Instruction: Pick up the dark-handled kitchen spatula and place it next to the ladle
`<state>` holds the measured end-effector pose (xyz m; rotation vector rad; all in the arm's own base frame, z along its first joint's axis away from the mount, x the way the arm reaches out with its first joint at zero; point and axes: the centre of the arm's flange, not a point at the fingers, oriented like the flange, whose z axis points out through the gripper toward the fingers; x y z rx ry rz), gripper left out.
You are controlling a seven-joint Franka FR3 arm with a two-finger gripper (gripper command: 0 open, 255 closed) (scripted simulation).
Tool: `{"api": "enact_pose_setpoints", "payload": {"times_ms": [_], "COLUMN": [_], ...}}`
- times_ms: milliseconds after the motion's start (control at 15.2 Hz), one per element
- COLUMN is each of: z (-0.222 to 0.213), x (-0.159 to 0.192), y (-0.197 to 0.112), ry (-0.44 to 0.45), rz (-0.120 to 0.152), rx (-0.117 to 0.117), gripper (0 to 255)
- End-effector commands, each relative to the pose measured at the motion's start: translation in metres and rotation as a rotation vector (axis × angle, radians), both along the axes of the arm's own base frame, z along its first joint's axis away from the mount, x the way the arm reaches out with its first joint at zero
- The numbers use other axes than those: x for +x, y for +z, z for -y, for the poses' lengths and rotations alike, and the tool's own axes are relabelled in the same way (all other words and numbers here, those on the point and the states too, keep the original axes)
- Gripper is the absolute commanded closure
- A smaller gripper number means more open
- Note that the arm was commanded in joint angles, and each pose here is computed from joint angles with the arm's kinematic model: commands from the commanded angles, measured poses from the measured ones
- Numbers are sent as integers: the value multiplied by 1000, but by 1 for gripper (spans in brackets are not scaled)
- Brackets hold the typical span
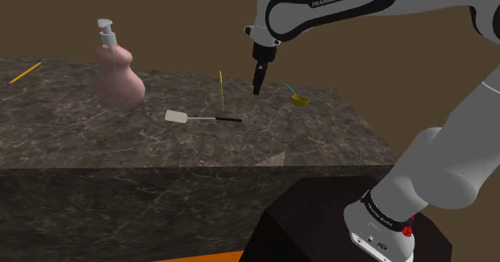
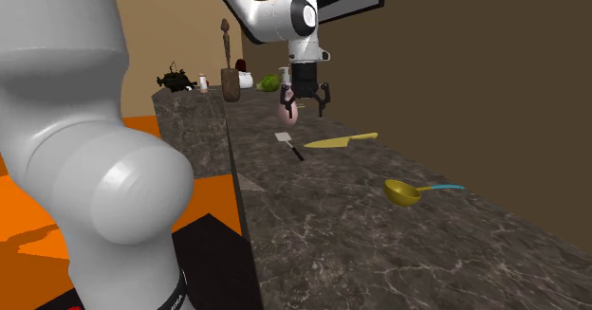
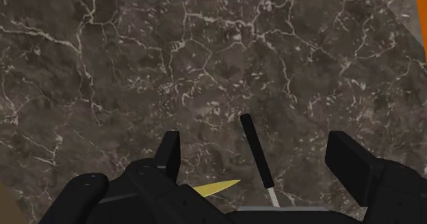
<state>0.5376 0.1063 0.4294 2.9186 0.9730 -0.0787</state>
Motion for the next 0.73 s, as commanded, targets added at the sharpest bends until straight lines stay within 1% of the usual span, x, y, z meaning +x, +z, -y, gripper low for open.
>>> {"api": "enact_pose_setpoints", "payload": {"times_ms": [0, 660], "z": [-18, -108], "x": [17, 82], "y": [-15, -85], "ry": [45, 262], "rz": [-4, -23], "rx": [5, 25], "gripper": [0, 0]}}
